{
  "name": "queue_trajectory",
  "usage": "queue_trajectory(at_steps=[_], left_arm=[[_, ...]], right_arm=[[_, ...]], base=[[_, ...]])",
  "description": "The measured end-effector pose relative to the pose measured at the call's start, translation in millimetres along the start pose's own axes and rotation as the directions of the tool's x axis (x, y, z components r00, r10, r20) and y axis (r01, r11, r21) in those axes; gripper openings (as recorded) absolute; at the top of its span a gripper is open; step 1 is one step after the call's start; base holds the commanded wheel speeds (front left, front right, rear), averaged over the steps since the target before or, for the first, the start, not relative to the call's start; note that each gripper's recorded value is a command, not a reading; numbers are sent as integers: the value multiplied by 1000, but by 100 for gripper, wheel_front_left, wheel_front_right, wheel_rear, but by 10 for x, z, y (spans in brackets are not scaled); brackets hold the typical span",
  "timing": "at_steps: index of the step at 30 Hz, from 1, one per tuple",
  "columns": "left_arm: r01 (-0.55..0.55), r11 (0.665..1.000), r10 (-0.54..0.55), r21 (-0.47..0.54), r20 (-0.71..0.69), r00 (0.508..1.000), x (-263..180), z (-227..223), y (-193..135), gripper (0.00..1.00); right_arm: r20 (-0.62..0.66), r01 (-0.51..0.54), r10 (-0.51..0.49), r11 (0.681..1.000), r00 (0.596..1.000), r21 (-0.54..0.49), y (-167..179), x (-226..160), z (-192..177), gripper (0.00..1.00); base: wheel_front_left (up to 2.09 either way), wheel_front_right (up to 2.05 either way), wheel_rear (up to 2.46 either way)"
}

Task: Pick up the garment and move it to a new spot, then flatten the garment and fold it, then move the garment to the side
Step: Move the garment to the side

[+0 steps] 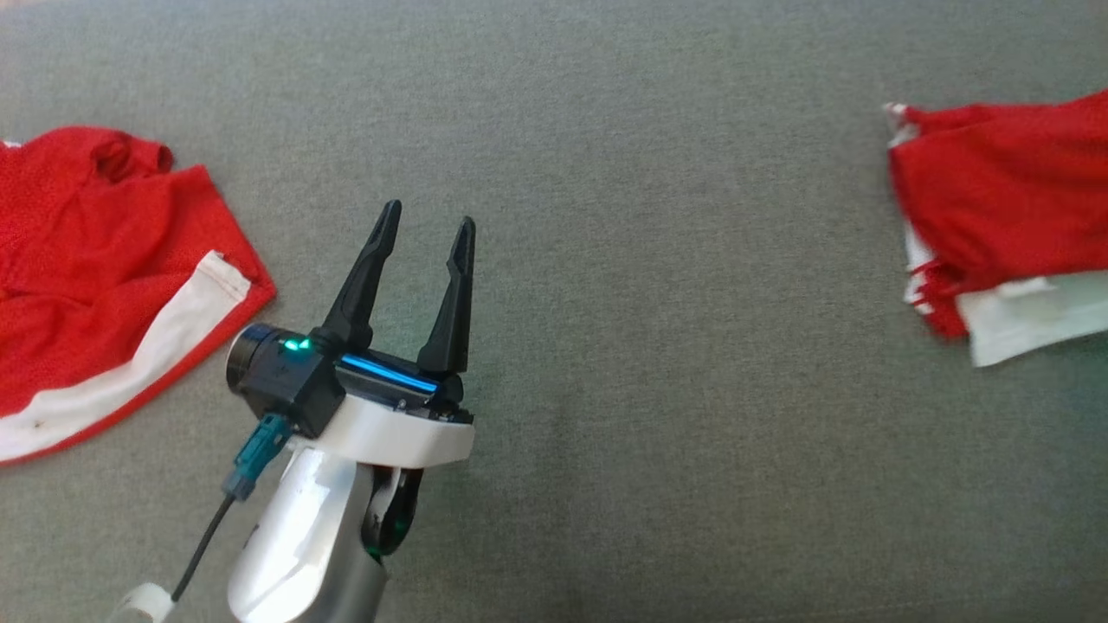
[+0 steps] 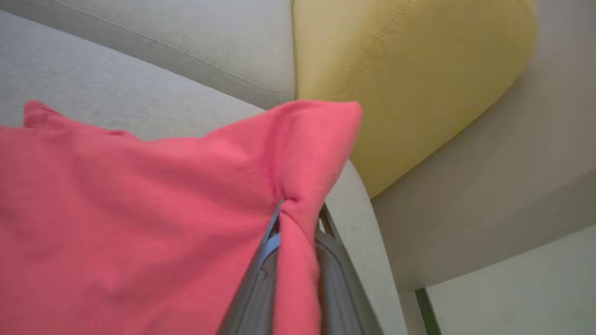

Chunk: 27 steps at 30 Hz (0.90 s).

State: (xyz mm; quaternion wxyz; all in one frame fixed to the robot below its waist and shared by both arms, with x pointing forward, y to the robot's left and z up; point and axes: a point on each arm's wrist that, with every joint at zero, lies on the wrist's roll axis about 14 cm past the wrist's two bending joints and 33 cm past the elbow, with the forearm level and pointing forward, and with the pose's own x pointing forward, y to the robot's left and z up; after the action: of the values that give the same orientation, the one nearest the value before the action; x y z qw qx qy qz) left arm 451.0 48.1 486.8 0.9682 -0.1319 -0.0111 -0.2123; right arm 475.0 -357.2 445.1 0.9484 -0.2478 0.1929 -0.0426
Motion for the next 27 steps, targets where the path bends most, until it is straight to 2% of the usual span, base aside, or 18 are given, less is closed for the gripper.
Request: queue_trajectory(at_steps=[6,15,16,17,18,24,27], left_arm=[[-32,999,32,0,-11,999,-23,-46,118,100],[-41,999,41,4,-7,999,-39,-25,146,100],[-41,999,41,4,-6,999,-40,-18,143,100],[-41,999,41,4,-6,999,-40,-18,143,100],[-40,999,40,5,-4,999,-41,-8,140,100],[-39,999,38,12,17,999,-66,87,111,100],[-55,998,54,10,42,998,-115,193,130,100]], right_arm=[[2,59,-59,998,998,37,-185,129,-2,0],[-13,95,-95,995,995,31,-309,134,-58,0],[-11,99,-99,994,995,36,-317,130,-54,7],[-11,99,-99,994,995,36,-317,130,-54,82],[-5,102,-102,994,995,37,-321,126,-39,100],[50,107,-111,991,993,84,-282,77,121,100],[138,88,-106,987,985,132,-169,20,399,100]], base=[[0,0,0],[0,0,0],[0,0,0],[0,0,0],[0,0,0],[0,0,0],[0,0,0]])
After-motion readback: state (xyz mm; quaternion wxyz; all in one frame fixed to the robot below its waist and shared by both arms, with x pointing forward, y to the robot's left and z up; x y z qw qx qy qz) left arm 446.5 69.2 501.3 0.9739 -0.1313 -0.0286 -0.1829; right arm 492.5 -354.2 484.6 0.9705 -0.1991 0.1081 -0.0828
